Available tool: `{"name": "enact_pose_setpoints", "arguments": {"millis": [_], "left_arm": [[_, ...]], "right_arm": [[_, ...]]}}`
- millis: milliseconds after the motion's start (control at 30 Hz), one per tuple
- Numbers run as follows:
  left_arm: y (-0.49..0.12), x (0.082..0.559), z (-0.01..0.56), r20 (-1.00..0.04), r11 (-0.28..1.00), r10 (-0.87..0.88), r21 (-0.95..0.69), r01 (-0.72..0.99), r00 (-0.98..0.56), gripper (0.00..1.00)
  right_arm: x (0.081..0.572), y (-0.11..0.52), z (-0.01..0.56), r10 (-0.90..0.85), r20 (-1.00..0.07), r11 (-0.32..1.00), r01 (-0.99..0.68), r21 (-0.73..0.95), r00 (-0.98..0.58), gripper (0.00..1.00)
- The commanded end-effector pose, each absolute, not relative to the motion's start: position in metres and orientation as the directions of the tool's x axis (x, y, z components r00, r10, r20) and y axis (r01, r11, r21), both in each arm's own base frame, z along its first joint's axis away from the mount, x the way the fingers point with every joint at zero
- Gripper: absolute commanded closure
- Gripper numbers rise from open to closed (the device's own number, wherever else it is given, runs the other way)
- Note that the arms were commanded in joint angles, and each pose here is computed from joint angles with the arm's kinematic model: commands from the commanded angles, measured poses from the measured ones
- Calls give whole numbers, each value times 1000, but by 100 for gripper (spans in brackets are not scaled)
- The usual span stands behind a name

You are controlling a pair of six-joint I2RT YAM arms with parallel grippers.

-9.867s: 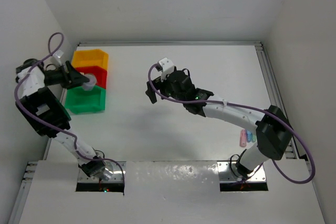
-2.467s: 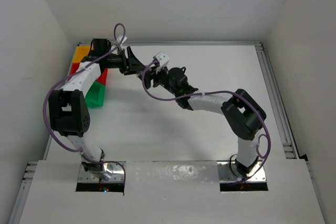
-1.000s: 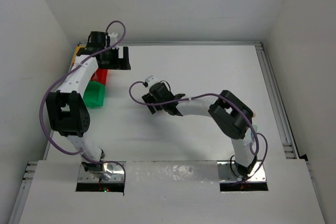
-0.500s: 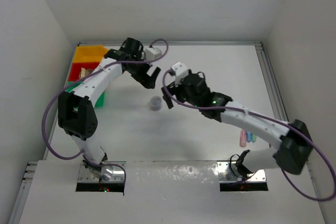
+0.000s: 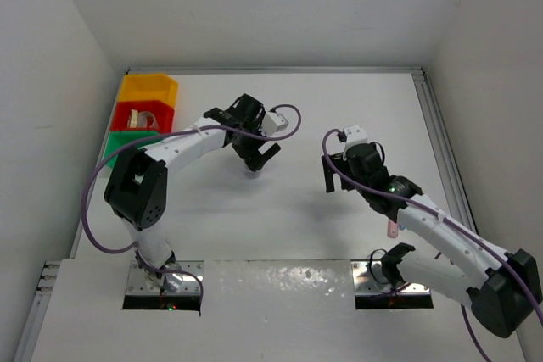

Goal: Sort the stationery into containers
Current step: Pick up the stationery from the center of the board.

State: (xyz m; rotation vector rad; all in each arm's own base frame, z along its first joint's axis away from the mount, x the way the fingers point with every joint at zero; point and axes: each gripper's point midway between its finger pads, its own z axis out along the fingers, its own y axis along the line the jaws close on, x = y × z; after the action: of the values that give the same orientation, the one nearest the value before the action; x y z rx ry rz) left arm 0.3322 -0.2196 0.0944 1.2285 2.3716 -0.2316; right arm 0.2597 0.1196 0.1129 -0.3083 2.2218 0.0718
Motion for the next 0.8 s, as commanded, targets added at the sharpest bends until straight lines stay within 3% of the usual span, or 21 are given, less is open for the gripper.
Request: {"name": "enact_pose_setpoints", "arguments": {"millis": [0,333,467,767], "left_arm": [[-231,342,78,-492,605,723,110,789,-485,0],[-234,343,53,-487,656,681,72,751,-547,5],[-229,338,50,-469,656,682,53,753,-561,20],[-225,330,35,-433,647,695,31,761,-573,40]], "right_arm": [[263,114,123,-128,-812,982,-187,-23,-570,1],[260,109,119,-106,-810,986,-166,-10,-577,1],[260,103,122,-101,-822,989,-148,-20,-561,1],[267,97,139,-122,-845,988,-147,-52,-520,1]]}}
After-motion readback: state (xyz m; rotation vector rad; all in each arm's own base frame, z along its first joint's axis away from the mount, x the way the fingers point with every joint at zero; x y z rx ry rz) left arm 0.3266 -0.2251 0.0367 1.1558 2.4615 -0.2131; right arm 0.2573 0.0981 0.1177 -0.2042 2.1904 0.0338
